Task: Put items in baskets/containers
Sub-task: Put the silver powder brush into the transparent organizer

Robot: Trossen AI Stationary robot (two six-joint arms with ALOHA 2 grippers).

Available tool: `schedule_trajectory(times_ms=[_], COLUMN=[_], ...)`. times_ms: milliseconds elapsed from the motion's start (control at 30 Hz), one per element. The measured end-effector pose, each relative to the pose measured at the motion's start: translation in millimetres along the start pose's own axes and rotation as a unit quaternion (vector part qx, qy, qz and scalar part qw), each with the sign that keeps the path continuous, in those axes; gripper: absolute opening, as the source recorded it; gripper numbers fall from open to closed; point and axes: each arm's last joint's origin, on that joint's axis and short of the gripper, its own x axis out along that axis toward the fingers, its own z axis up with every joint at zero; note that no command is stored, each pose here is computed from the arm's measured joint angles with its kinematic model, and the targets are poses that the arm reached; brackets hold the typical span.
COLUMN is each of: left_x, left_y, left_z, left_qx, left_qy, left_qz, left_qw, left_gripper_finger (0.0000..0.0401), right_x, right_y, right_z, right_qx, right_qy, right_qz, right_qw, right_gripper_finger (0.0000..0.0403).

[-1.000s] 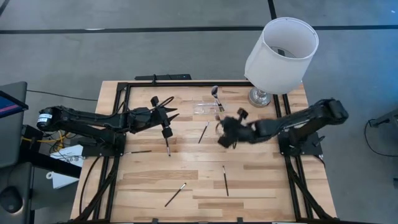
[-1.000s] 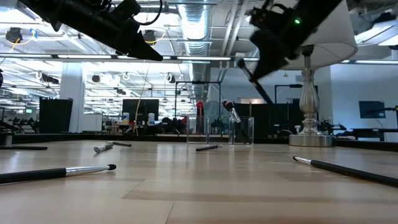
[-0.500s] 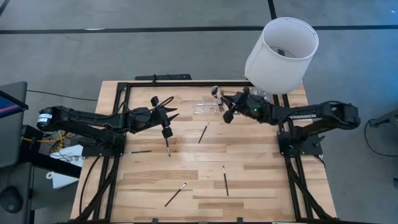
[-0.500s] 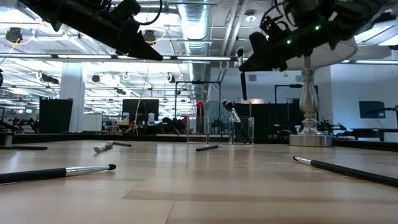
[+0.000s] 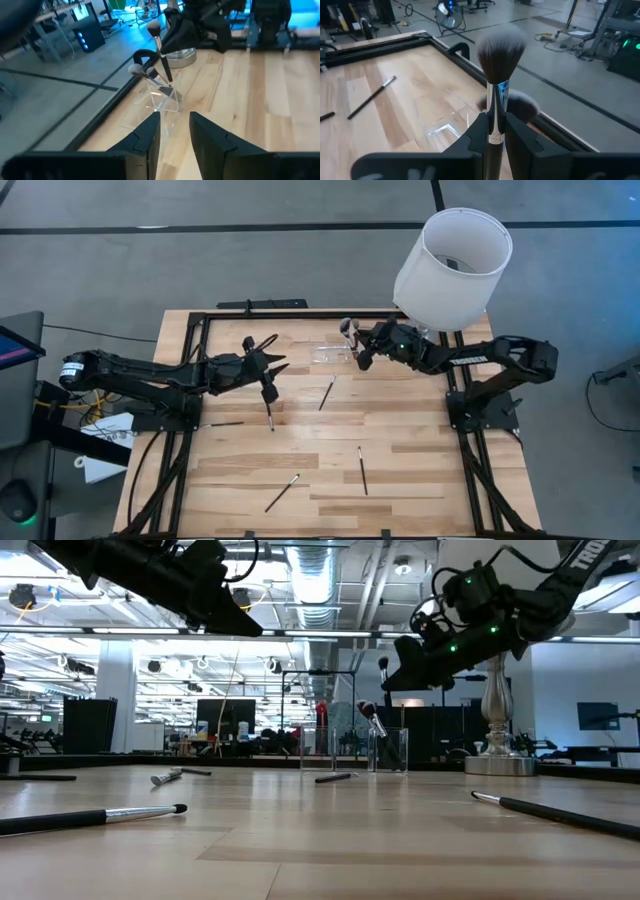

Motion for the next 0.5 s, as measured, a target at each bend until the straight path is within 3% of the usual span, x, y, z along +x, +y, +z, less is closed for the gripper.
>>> schedule_trajectory(times_ms=[333,500], left_x=[-0.1,-0.3], left_y=[-0.7,-3.0], left_z=[0.0,0.3], left_qx=[-0.159,-0.197], left_qy=[0.001,0.005], left_qz=[-0.008,-0.046], left_qw=[0.987,0.979], left_gripper_finger=[0.0102,0.0102], right_x=[2.7,4.5], right_y=[-13.5,-20.3], right_z=[-8.7,-14.3], right_qx=[0.008,0.016], right_qy=[0.04,0.063], right_qz=[-0.021,-0.002], right_qw=[0.999,0.998], right_gripper_finger=[0.004,0.0043])
